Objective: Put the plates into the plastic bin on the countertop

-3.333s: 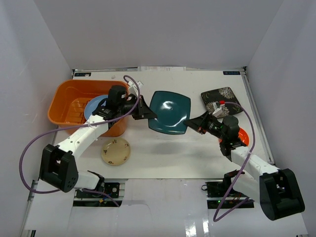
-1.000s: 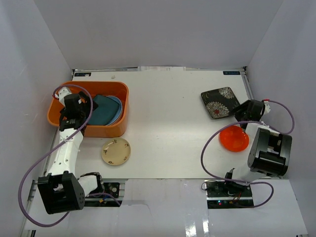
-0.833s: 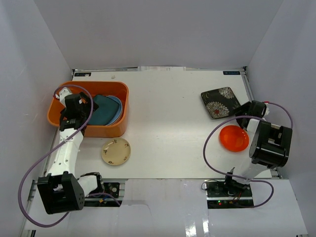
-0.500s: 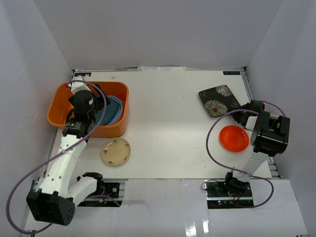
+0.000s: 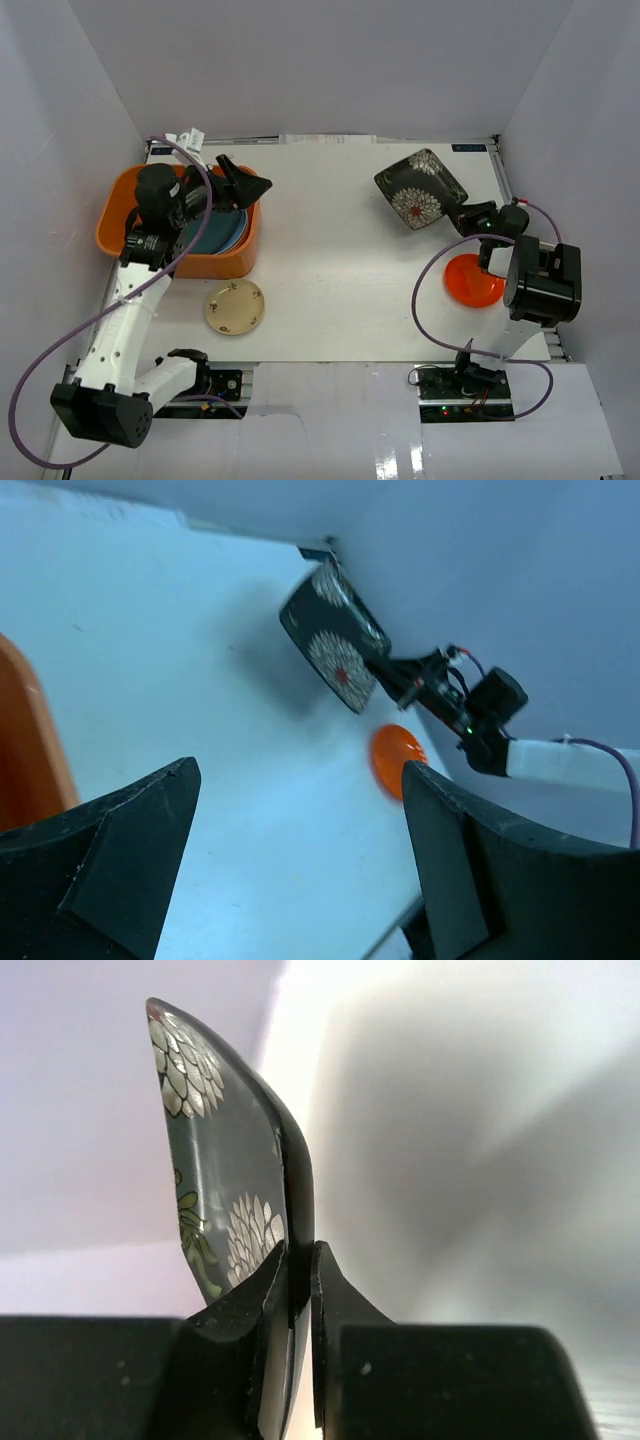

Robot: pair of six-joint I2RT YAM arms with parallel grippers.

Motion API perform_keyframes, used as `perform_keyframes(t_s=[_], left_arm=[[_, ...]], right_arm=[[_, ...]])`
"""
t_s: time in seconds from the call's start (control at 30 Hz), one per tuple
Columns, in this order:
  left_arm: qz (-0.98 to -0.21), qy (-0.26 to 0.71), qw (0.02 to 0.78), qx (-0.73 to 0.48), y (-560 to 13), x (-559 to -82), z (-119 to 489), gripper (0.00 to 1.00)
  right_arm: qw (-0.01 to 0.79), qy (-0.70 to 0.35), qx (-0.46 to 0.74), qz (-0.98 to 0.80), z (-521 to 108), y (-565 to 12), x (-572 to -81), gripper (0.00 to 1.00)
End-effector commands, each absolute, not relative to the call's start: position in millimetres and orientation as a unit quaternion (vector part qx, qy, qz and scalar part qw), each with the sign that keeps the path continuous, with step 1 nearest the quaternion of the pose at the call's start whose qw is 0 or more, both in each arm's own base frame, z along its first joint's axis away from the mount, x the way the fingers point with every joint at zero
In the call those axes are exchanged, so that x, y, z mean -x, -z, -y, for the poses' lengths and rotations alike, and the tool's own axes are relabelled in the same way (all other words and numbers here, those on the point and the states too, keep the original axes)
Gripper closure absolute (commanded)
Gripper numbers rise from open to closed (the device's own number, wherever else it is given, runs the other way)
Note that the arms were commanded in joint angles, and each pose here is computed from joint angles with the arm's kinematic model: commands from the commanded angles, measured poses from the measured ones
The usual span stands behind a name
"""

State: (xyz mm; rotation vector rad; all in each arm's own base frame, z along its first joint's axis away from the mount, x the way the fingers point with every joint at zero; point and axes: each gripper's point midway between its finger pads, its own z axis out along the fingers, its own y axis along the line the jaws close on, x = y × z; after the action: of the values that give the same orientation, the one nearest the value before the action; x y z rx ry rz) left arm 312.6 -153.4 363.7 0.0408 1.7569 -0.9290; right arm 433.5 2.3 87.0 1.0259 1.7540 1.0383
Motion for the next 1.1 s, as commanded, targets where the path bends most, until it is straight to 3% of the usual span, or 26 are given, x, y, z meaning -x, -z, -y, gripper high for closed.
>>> perform_keyframes(t_s=[0.0, 0.2, 0.43, 0.53, 0.63, 0.67, 0.77, 0.8, 0.9, 1.0, 1.03, 1.07], left_arm=[[-0.738, 0.506, 0.444, -0.054, -351, -288, 195, 0.09], [-0.762, 0.523, 0.378, -0.058, -322, -298, 235, 0.07], [-0.763, 0.525, 0.371, -0.077, -315, -300, 288, 0.04], [-0.777, 0.5, 0.38, -0.057, -300, -312, 290, 0.09], [-0.786, 0.478, 0.39, -0.041, -288, -322, 287, 0.25], [-0.788, 0.474, 0.391, -0.04, -283, -324, 287, 0.38], [-0.792, 0.468, 0.391, -0.042, -276, -324, 288, 0.59], [-0.793, 0.466, 0.391, -0.042, -275, -324, 288, 0.72], [-0.792, 0.462, 0.396, -0.04, -274, -324, 287, 0.91], [-0.788, 0.462, 0.405, -0.041, -280, -322, 286, 1.0], [-0.785, 0.462, 0.411, -0.041, -283, -323, 284, 1.0], [-0.784, 0.46, 0.414, -0.039, -285, -322, 283, 1.0]], right_arm=[[0.537, -0.548, -0.205, -0.607, -53, -258, -420, 0.92], [0.525, -0.583, -0.149, -0.602, -104, -290, -386, 0.92], [0.499, -0.623, -0.084, -0.597, -165, -315, -351, 0.92], [0.484, -0.632, -0.064, -0.602, -180, -319, -340, 0.92], [0.481, -0.626, -0.048, -0.612, -188, -316, -334, 0.92], [0.472, -0.622, -0.052, -0.623, -190, -308, -333, 0.92], [0.465, -0.611, -0.052, -0.639, -193, -295, -330, 0.92], [0.463, -0.609, -0.047, -0.642, -195, -292, -328, 0.92], [0.45, -0.603, -0.053, -0.657, -196, -277, -325, 0.92], [0.44, -0.599, -0.06, -0.667, -196, -267, -323, 0.79], [0.437, -0.599, -0.059, -0.669, -196, -265, -322, 0.65], [0.434, -0.601, -0.055, -0.669, -197, -264, -320, 0.59]])
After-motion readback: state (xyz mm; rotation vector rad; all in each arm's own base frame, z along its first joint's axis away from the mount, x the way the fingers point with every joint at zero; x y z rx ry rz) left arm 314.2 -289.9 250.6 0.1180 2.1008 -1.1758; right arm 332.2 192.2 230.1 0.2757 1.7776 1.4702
